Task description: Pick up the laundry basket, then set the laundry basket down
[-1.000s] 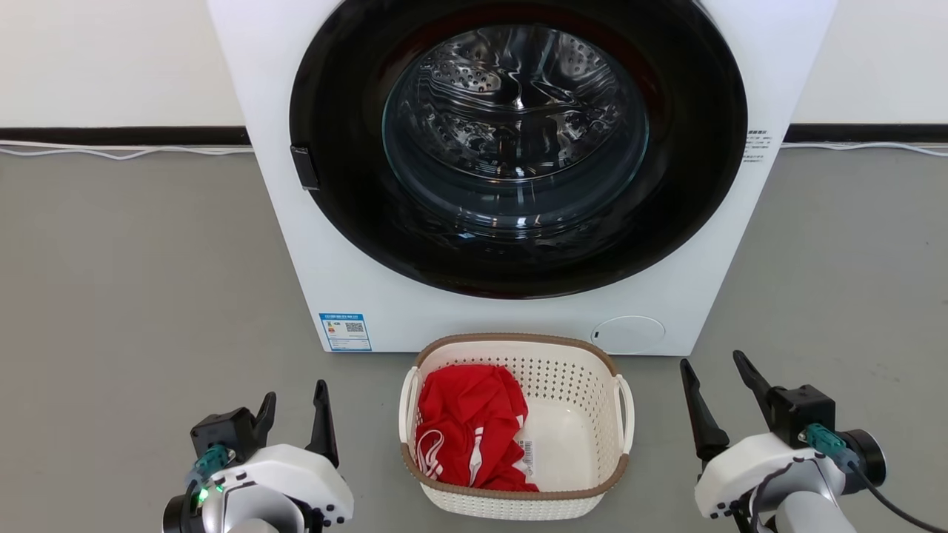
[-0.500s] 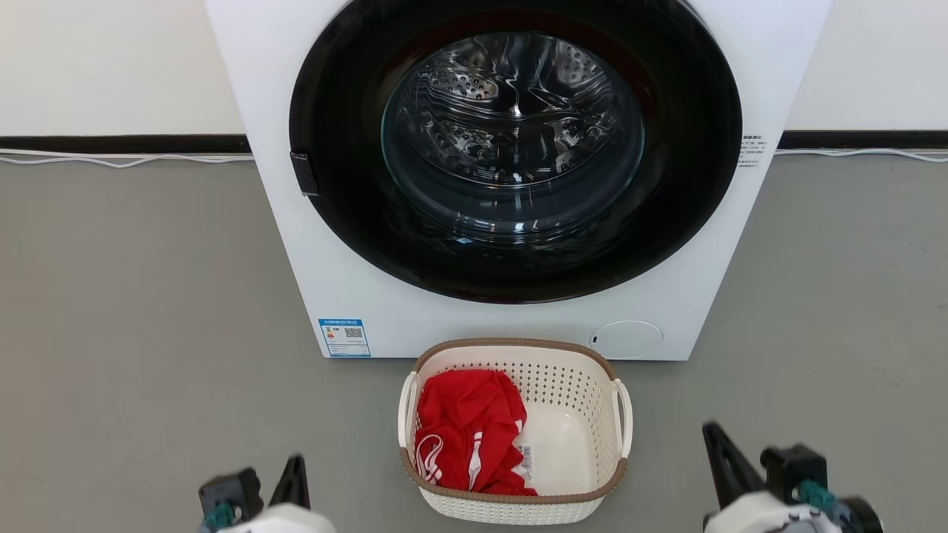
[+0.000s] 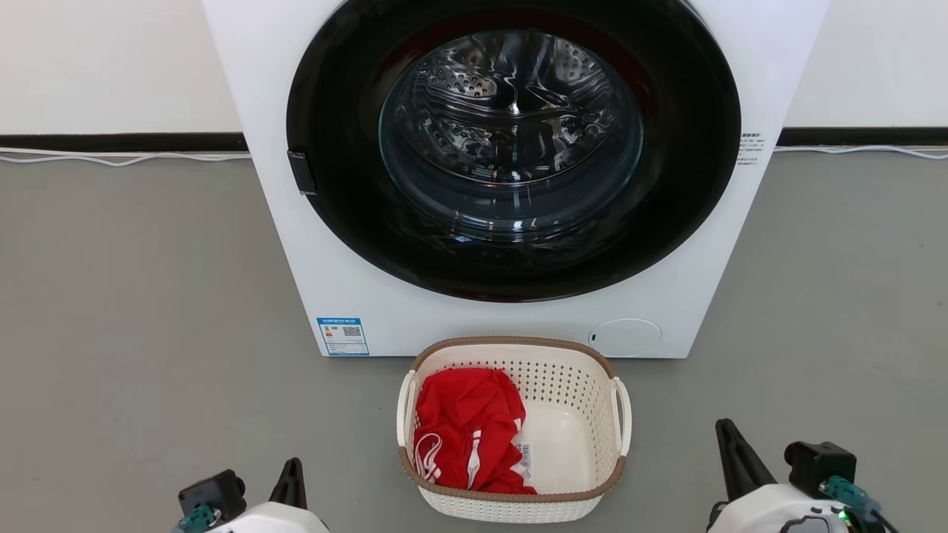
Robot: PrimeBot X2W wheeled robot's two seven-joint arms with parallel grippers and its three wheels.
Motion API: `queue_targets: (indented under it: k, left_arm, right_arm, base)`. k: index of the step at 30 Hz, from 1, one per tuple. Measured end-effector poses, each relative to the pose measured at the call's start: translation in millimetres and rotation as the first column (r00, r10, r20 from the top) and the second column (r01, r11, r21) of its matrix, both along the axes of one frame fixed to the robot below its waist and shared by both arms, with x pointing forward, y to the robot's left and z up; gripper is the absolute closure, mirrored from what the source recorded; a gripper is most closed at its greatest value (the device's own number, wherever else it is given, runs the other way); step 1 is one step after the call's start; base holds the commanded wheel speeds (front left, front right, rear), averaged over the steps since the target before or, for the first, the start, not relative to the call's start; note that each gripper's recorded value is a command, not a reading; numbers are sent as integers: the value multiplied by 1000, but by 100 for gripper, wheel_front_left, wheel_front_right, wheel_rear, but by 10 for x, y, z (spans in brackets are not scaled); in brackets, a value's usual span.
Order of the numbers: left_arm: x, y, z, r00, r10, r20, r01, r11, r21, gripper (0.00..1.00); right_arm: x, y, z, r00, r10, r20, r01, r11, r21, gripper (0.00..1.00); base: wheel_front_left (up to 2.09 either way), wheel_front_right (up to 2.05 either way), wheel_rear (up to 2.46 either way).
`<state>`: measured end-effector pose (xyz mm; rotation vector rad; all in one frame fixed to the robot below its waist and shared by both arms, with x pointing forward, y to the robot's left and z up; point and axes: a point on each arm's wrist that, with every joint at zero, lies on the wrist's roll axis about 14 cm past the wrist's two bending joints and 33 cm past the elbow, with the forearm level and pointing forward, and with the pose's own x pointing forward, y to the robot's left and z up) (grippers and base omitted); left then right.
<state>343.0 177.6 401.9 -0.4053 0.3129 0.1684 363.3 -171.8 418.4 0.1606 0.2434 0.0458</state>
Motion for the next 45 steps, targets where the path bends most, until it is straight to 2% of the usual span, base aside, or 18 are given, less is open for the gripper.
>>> queue_targets:
  k: [11,24,34,45]
  left_arm:
    - [38,23,35,999,44,0,-43,992,-121,100]
    - [85,23,92,998,69,10,-65,967,-247,100]
    - [122,25,144,995,94,17,-83,934,-348,100]
    - [162,22,205,993,115,23,-92,887,-453,100]
  right_arm:
    - [37,-72,62,997,-71,-3,71,988,140,100]
    - [67,-129,125,991,-130,-9,128,952,278,100]
    - [90,-166,179,985,-171,-18,164,905,392,100]
    - [114,-209,236,977,-210,-33,197,836,512,100]
  base:
    - [0,0,0]
    - [0,0,0]
    - [0,0,0]
    - [0,0,0]
